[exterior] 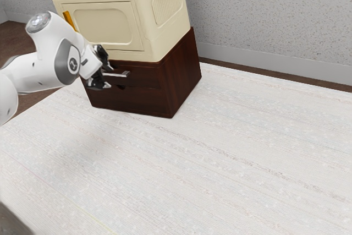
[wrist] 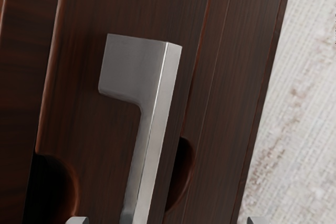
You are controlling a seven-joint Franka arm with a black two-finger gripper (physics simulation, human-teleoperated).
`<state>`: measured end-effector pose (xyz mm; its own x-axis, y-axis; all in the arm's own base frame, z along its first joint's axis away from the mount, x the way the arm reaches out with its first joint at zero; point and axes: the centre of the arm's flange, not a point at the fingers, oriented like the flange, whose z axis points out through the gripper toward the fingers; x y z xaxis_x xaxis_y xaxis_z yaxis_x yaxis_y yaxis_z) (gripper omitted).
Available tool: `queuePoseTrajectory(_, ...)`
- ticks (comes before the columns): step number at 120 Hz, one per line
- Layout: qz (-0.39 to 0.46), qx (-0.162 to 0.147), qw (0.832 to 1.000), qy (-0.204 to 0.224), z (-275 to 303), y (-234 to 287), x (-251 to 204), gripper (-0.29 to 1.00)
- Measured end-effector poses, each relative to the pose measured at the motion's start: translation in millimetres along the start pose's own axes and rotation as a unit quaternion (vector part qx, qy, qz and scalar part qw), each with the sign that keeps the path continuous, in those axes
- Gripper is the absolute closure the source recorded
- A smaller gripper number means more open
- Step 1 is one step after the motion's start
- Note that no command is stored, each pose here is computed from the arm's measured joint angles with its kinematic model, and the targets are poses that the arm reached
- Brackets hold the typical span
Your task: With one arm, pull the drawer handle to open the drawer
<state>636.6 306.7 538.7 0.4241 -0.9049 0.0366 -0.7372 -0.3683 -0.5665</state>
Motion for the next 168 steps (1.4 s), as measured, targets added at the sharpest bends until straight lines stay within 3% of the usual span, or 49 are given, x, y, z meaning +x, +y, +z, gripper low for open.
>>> queuePoseTrajectory(67,0.007,-0.01,1.0,0.005,-10.5,1.5,1.2,0.57)
queuePoseTrajectory(168,-0.01,-0.048,0.998,0.026,-53.6,56.8,-19.2,0.59)
